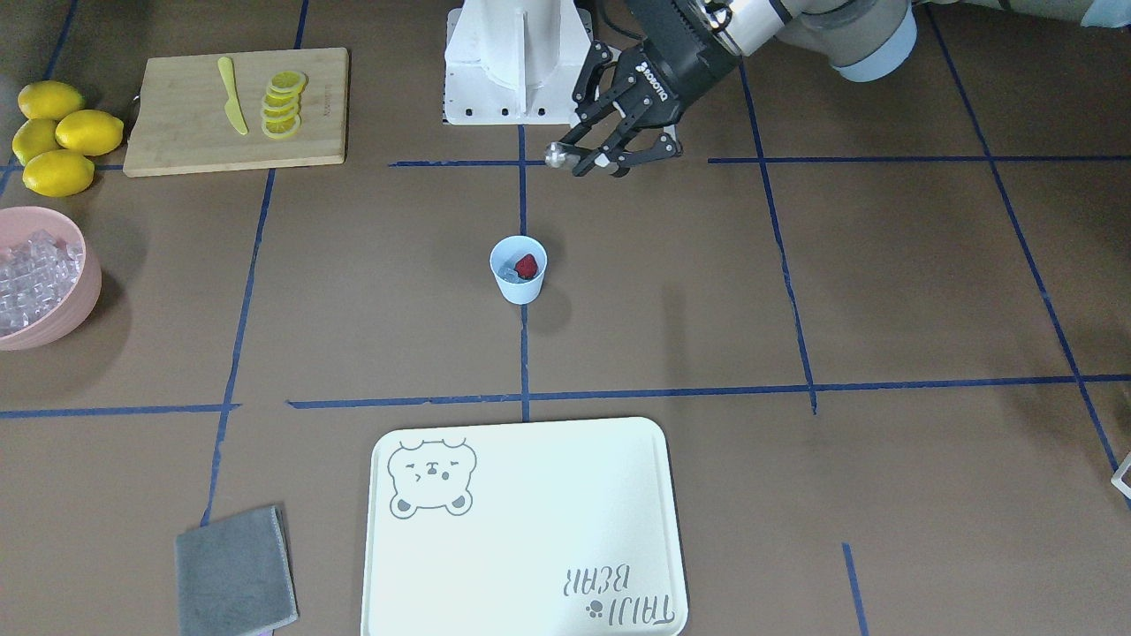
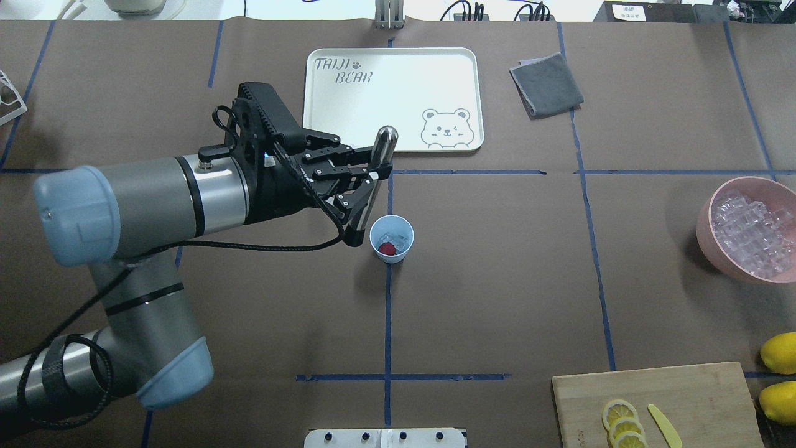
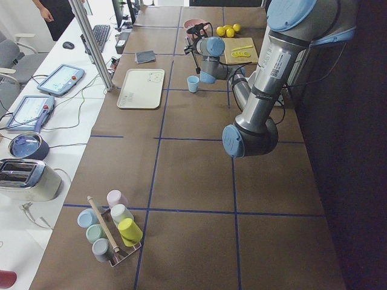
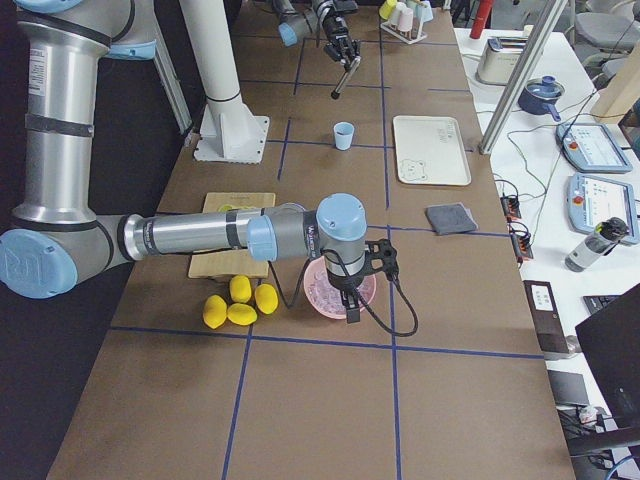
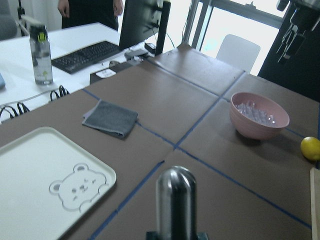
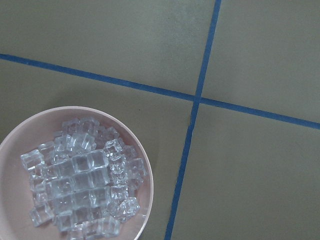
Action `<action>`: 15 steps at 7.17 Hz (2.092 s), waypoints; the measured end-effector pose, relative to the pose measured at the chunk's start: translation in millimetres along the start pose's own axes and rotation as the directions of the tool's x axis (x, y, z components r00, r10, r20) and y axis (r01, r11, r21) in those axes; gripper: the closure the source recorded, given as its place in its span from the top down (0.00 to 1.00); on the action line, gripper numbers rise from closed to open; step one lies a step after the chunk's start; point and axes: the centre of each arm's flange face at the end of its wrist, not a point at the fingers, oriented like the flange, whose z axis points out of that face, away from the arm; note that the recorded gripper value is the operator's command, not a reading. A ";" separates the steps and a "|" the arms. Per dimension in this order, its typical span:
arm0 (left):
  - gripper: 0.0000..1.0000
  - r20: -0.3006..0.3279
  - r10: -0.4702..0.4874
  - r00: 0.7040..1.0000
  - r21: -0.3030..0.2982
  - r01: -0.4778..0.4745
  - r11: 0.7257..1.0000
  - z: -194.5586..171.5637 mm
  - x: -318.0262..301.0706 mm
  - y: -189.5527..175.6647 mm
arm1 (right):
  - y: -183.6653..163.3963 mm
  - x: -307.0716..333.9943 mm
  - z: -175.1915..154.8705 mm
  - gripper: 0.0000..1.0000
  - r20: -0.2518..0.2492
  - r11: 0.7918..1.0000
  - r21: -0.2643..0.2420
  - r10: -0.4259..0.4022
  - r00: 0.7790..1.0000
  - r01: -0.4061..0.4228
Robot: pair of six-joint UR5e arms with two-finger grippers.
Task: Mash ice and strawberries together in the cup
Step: 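Carry the muddler with the left gripper and lower it into the cup, then press the muddler down into the cup with the left gripper repeatedly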
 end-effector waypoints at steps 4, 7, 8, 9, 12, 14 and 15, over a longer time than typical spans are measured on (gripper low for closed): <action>0.02 0.094 0.012 0.996 0.267 -0.037 0.963 47.6 6.9 60.8 | -2.9 -3.6 -9.0 1.00 -0.002 1.000 0.011 0.000 1.000 0.000; 0.01 0.084 0.065 0.994 0.282 -0.086 0.956 45.7 11.2 91.4 | -3.6 -3.7 -9.9 1.00 -0.002 1.000 0.013 -0.001 1.000 0.001; 0.01 0.084 0.078 0.993 0.283 -0.099 0.954 45.3 15.4 103.5 | -3.5 -3.6 -9.8 1.00 -0.002 1.000 0.013 0.000 1.000 0.001; 0.01 0.089 0.082 0.993 0.283 -0.104 0.953 45.0 18.2 110.4 | -3.1 -3.5 -9.6 1.00 -0.002 1.000 0.013 0.000 1.000 0.000; 0.01 0.100 0.098 0.990 0.255 -0.121 0.959 49.6 27.3 131.7 | -2.8 -3.1 -10.0 1.00 -0.002 1.000 0.014 0.001 1.000 -0.001; 0.01 0.100 0.102 0.990 0.239 -0.123 0.963 52.0 32.2 142.6 | -3.0 -3.1 -10.2 1.00 -0.002 1.000 0.014 0.001 1.000 -0.001; 0.01 0.100 0.102 0.990 0.237 -0.123 0.964 52.1 32.7 144.2 | -2.6 -2.7 -9.8 1.00 -0.002 1.000 0.013 0.002 1.000 -0.002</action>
